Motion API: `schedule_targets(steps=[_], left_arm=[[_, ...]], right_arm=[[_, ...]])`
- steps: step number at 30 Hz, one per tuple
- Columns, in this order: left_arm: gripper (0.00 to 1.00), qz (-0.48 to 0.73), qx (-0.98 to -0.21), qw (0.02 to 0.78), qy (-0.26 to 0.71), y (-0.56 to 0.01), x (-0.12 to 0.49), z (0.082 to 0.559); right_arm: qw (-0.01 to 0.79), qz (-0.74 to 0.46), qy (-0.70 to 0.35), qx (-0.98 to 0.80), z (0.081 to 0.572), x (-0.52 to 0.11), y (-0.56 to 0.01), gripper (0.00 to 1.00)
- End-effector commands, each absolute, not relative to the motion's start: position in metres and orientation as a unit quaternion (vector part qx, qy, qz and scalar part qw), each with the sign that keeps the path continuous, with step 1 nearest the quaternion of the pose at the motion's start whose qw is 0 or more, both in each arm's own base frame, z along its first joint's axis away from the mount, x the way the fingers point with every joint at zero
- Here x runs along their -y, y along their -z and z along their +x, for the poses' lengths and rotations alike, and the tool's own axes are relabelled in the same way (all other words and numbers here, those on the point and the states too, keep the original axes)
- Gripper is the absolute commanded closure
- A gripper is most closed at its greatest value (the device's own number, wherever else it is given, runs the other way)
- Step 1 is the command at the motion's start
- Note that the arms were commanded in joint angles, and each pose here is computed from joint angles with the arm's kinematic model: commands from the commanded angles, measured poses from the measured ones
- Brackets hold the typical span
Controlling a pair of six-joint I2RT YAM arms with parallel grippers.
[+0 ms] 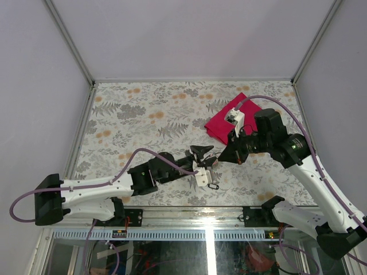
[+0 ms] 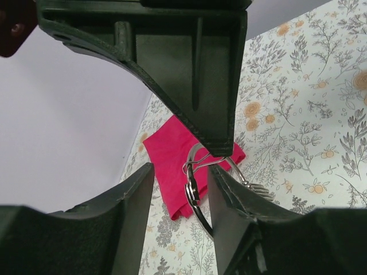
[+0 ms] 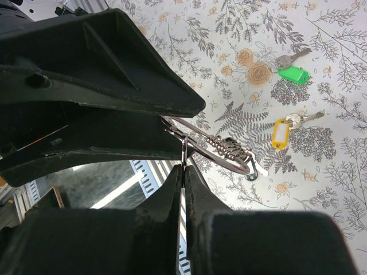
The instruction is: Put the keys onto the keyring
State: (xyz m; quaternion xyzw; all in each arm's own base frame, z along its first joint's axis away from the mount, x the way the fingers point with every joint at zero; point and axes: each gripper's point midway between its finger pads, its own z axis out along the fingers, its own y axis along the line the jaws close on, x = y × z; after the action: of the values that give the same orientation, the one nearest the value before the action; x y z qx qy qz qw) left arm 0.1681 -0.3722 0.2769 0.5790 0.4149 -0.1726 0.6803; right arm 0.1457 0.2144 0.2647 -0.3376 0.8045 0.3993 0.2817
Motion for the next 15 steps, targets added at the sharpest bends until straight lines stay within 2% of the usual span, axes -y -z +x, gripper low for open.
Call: schedule_targets(steps=[1,10,15], left_arm=[[0.59,0.589,-0.382,0.692,0.170,-0.2957,0.3821,0.1628],[0.74,0.606,-0.383,0.681,0.151,-0.2903,0.3886,0.1656],[0.92,0.608,-0.389,0.676,0.144,-0.2903,0.3879,0.1680]], right_arm=[[0.292,-0.355,-0.419,-0.783,0.1401,-0.2203,-0.2787,1.00],[0.293,-0.357,-0.418,-0.782,0.1377,-0.2186,-0.2774,1.00],[0.296,-0.358,-0.413,-0.783,0.1387,-0.2174,-0.2769,1.00]])
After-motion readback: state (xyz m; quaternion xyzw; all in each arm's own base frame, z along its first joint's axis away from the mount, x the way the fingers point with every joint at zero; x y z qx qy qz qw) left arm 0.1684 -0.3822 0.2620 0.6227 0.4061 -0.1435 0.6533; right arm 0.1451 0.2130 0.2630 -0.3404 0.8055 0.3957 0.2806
